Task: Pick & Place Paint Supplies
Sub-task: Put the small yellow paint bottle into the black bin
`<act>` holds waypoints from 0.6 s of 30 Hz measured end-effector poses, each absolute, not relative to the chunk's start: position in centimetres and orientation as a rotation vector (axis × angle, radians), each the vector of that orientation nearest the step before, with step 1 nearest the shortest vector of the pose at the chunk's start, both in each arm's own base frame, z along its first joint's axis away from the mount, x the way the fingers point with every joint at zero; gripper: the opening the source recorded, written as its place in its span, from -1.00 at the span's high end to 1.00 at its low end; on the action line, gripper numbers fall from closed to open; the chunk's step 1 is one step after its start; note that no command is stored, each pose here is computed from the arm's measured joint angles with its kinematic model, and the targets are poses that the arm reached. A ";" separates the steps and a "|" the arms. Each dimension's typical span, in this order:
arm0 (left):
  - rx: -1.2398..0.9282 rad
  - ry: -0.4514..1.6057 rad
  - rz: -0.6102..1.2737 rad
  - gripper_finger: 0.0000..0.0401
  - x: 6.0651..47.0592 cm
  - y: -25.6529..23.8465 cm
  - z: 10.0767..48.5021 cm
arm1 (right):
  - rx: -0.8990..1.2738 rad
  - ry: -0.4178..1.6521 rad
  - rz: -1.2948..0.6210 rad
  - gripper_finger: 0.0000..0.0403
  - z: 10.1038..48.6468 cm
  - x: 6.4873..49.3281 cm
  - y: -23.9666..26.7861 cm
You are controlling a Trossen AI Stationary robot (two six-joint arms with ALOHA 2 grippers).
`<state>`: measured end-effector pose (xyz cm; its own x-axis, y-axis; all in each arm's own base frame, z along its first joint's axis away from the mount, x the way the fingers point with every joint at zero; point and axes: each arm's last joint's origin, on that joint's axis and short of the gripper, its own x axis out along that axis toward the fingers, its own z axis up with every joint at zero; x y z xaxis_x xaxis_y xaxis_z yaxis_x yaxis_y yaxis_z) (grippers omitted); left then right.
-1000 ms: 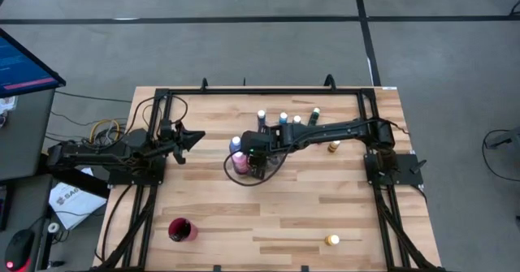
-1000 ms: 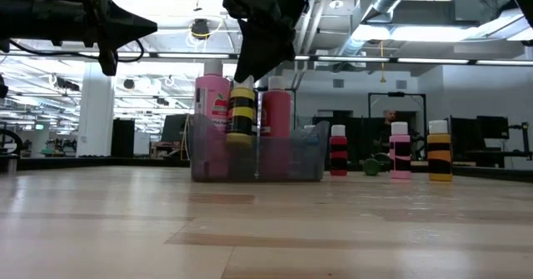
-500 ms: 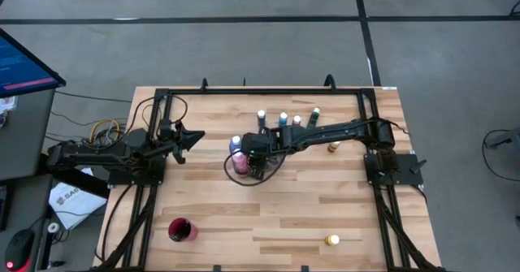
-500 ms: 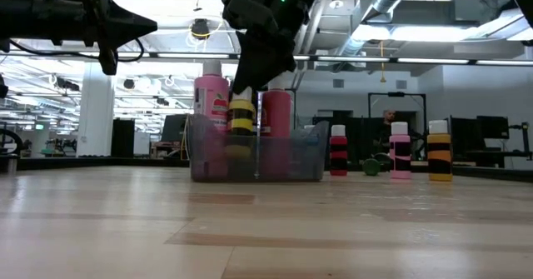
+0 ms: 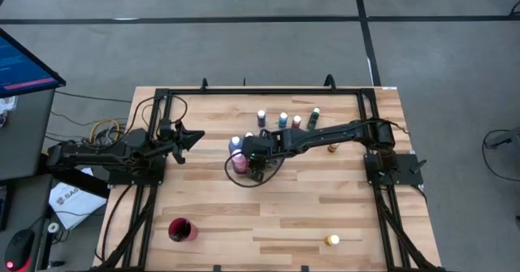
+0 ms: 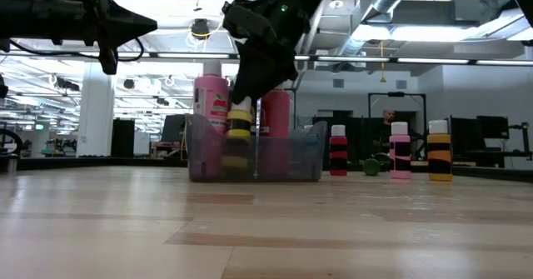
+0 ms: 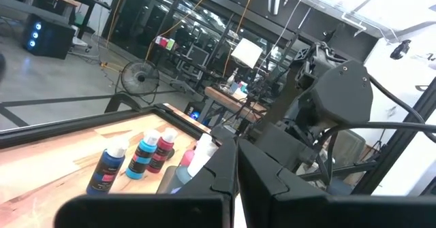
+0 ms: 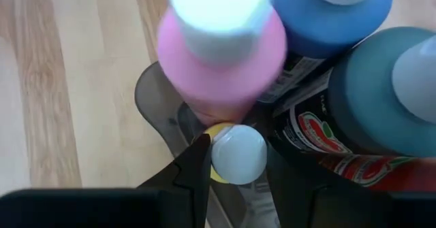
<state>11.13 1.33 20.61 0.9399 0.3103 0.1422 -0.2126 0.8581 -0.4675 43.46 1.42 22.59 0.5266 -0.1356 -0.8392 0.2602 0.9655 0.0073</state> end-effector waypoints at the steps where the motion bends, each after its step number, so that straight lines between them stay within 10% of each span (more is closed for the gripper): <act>1: -0.464 -0.217 0.277 0.98 11.1 1.3 20.6 | 0.138 0.987 -0.237 0.44 22.6 43.5 1.4; 18: -0.464 -0.217 0.277 0.98 11.1 1.3 20.6 | 0.150 0.968 -0.240 0.31 21.3 43.4 1.4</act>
